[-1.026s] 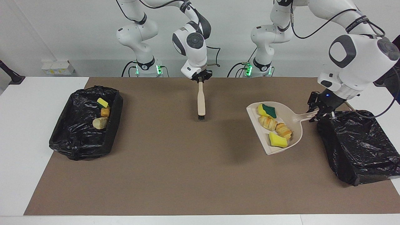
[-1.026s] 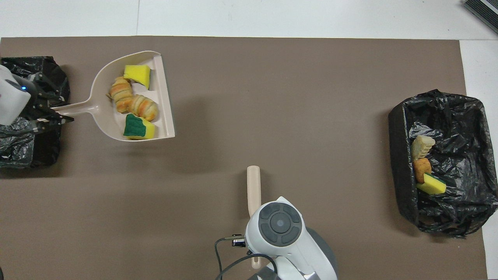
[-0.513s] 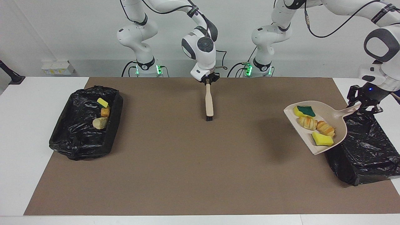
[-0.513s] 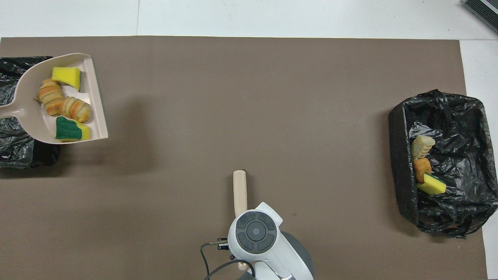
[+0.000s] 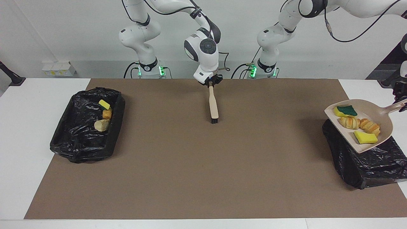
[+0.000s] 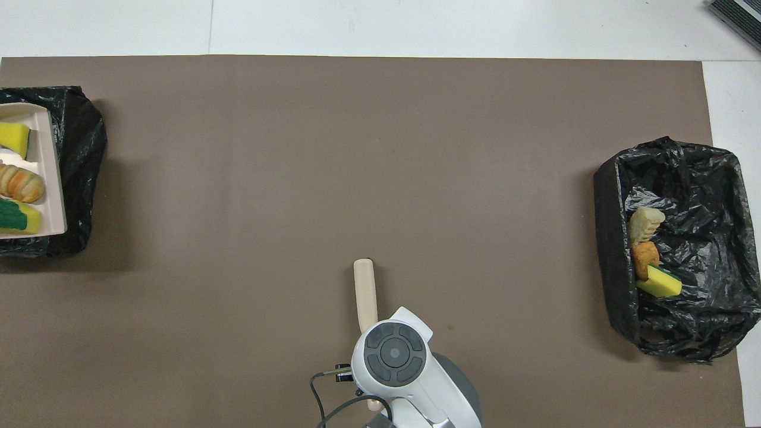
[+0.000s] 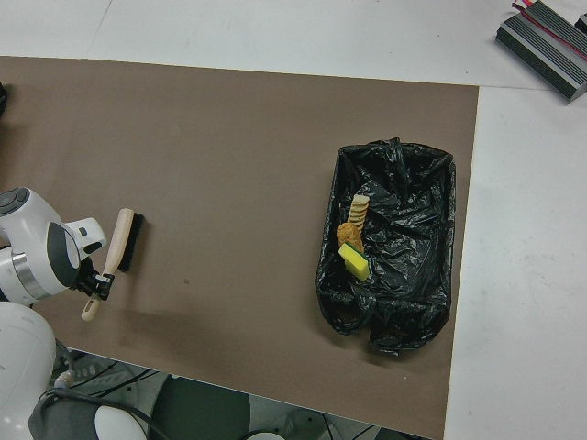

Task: Sweep and dump trash in bin
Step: 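Tip the dustpan over the black bag with the left gripper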

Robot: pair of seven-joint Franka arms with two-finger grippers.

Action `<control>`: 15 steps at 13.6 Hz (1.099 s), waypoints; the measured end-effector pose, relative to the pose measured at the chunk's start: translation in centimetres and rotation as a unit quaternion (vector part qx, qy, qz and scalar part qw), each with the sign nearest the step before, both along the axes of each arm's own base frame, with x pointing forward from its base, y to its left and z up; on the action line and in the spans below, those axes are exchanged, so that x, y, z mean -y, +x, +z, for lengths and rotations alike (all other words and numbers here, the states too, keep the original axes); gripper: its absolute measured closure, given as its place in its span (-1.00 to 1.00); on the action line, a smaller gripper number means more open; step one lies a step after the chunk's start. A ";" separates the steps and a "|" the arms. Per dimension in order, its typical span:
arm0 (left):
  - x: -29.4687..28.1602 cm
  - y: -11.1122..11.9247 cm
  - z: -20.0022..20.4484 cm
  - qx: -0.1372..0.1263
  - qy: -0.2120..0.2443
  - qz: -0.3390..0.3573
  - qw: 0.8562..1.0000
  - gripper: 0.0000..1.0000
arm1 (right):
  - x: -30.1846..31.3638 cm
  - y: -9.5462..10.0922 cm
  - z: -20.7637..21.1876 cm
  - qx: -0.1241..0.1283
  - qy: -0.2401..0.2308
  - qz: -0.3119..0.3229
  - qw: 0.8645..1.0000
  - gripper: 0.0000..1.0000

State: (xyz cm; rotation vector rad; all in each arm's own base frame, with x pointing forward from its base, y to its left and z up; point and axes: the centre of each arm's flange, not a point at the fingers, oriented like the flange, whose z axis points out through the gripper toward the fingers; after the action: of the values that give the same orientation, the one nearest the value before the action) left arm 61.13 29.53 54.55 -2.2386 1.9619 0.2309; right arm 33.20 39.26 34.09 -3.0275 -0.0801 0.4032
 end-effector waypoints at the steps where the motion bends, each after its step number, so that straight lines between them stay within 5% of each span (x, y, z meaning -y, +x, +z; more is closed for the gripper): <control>1: -1.1 0.7 -0.8 -0.004 0.012 -0.012 1.000 0.35 | 0.0 0.0 0.0 0.000 0.000 0.000 1.000 0.48; 8: -2.3 4.8 -1.5 -0.023 0.133 -0.072 0.988 0.35 | 0.3 0.3 -0.2 -0.002 -0.002 -0.004 1.000 0.48; 15: 0.6 6.6 3.2 -0.036 0.303 -0.118 0.945 0.35 | 0.7 0.8 -0.3 -0.002 -0.002 -0.011 1.000 0.48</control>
State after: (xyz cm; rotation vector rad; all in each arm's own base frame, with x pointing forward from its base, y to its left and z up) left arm 67.70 28.89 57.71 -1.6110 1.8350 0.7729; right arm 34.01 38.54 33.79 -3.0282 -0.0469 0.4086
